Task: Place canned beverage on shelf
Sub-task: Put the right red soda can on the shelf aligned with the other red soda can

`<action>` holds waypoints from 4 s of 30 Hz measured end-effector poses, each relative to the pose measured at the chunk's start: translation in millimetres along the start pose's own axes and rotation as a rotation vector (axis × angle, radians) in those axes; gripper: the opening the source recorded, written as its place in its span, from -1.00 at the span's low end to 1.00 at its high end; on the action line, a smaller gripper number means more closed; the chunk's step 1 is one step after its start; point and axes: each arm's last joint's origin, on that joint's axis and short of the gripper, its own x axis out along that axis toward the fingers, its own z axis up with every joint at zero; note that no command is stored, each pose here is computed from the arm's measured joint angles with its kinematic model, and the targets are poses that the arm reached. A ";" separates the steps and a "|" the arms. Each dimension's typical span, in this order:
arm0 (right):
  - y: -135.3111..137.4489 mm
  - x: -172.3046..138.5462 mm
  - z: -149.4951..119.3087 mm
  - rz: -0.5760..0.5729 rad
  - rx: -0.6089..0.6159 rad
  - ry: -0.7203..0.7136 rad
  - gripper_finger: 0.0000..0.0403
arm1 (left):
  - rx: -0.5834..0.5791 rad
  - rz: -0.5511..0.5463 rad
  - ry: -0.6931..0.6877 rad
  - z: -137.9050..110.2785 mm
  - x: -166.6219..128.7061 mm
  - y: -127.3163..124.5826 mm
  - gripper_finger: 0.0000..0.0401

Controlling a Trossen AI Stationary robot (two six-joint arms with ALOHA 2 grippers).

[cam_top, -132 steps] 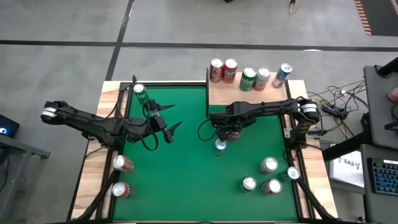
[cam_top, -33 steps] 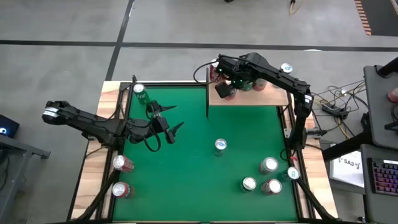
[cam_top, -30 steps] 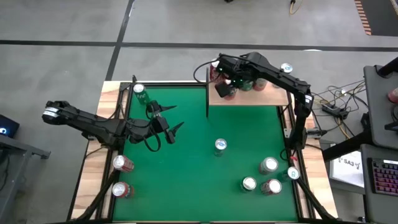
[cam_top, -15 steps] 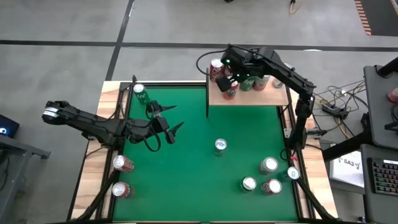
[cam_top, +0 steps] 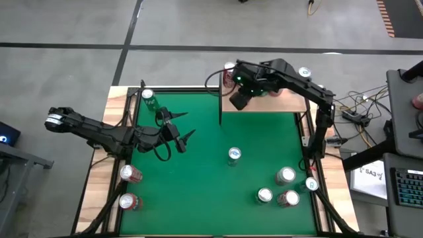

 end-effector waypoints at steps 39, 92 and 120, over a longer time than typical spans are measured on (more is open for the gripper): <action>-12.5 27.8 -7.0 -0.169 0.070 0.071 -0.96 | -0.003 -0.001 0.001 -0.2 0.0 0.0 0.68; 0.8 34.9 -5.4 -0.063 -0.057 0.071 -0.96 | 0.017 -0.017 0.017 -2.5 0.1 -1.1 0.68; -16.6 51.3 -3.2 -0.019 -0.158 0.179 -0.96 | 0.013 -0.016 0.017 -2.4 0.1 -1.1 0.68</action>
